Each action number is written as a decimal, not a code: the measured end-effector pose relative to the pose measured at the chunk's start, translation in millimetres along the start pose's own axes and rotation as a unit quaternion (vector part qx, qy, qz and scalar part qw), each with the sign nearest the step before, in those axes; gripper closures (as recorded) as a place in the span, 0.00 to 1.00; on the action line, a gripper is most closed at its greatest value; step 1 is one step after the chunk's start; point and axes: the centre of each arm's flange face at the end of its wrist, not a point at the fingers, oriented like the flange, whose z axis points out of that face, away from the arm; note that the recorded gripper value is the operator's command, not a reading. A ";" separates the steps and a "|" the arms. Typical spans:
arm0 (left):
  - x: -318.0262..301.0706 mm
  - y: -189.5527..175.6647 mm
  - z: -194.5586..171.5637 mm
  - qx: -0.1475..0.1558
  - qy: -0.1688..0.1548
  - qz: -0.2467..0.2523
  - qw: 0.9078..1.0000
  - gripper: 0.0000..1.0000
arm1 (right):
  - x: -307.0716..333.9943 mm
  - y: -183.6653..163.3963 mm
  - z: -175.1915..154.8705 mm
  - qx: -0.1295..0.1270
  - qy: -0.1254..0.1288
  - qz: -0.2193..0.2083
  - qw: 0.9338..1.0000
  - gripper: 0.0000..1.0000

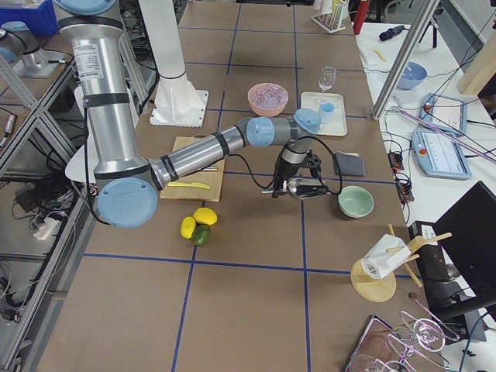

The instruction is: Put ice in cup with scoop

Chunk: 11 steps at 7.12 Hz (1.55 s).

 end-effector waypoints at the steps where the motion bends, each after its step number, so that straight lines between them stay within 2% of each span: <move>1: -10.9 8.9 -1.0 -0.007 0.009 0.004 1.000 0.00 | -1.1 5.0 0.7 0.002 -0.018 0.023 1.000 1.00; 3: -14.8 17.4 1.2 -0.010 0.029 0.005 1.000 0.00 | -7.5 11.3 5.0 -0.019 -0.061 0.063 0.996 1.00; 4: -14.7 18.0 1.5 -0.010 0.033 0.006 0.999 0.00 | -12.2 16.9 16.5 -0.036 -0.068 0.073 0.994 1.00; 7: -14.7 18.0 0.7 -0.007 0.034 0.008 0.999 0.00 | -50.9 30.7 54.3 -0.078 -0.059 0.058 0.994 1.00; 9: -14.6 17.4 -0.6 -0.006 0.034 0.009 0.999 0.00 | -72.9 37.3 74.6 -0.099 -0.052 0.041 0.993 1.00; 11: -14.2 16.5 -1.7 -0.002 0.034 0.011 0.999 0.00 | -74.7 38.3 88.8 -0.116 -0.052 0.044 0.991 1.00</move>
